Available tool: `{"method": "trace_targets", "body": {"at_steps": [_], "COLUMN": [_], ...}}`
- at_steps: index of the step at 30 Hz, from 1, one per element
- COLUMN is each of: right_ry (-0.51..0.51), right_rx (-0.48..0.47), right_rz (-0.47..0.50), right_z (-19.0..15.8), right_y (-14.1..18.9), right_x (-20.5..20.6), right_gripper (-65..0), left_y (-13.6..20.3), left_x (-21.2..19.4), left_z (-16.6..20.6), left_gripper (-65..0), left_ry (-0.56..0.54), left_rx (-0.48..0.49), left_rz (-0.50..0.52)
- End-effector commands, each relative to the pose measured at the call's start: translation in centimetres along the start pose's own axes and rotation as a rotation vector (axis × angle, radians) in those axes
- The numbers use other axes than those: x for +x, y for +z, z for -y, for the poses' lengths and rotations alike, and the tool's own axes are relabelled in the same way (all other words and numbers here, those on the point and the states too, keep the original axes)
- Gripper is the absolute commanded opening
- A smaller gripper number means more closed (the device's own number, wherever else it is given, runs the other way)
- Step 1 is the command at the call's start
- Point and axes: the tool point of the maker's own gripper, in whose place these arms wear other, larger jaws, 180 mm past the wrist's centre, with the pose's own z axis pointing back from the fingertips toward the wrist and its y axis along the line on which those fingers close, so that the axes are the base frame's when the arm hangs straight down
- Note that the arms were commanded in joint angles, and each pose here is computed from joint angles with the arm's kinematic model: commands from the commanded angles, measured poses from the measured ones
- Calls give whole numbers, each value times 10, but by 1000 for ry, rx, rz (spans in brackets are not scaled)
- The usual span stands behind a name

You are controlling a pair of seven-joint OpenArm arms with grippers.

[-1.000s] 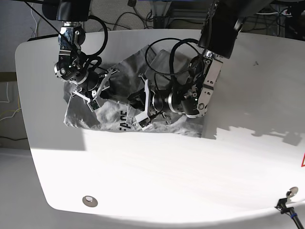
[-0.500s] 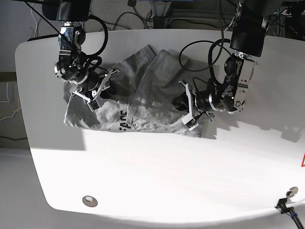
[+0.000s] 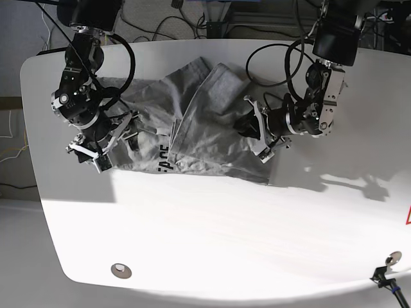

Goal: Fold the T-shirt properly
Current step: 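Press and smooth the folded shirt with both grippers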

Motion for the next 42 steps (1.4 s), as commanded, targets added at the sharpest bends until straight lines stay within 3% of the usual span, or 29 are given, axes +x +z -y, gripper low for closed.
{"method": "trace_targets", "body": {"at_steps": [1, 3, 9, 14, 19, 32, 34, 36, 42], "right_ry": [-45, -133, -299, -432, -551, -558, -568, -569, -572], "right_rx": [-69, -126, -139, -86, 27, 213, 223, 228, 236], "right_rz": [36, 11, -126, -139, -144, -101, -97, -93, -75], "right_z": [27, 56, 90, 90, 66, 10, 4, 3, 0], "right_y": [6, 8, 3, 1, -8, -24, -26, -27, -32], "right_x": [11, -3, -60, -89, -115, -98, -97, -95, -86], "right_gripper": [-194, -190, -190, -190, -191, -199, -233, -309, -650], "left_y": [3, 7, 8, 13, 13, 12, 11, 10, 0], "left_x": [-4, -13, -18, -24, -24, -25, -29, -33, -36], "left_z": [-5, -8, -7, -11, -12, -10, -7, -4, 12], "left_gripper": [-566, -566, -566, -566, -566, -566, -566, -566, -566], "left_ry": [-24, -19, -13, -16, -16, -13, -8, 1, 21], "left_rx": [18, 25, 23, 34, 35, 31, 26, 20, -13], "left_rz": [-41, -57, -65, -80, -81, -82, -87, -92, -85]}}
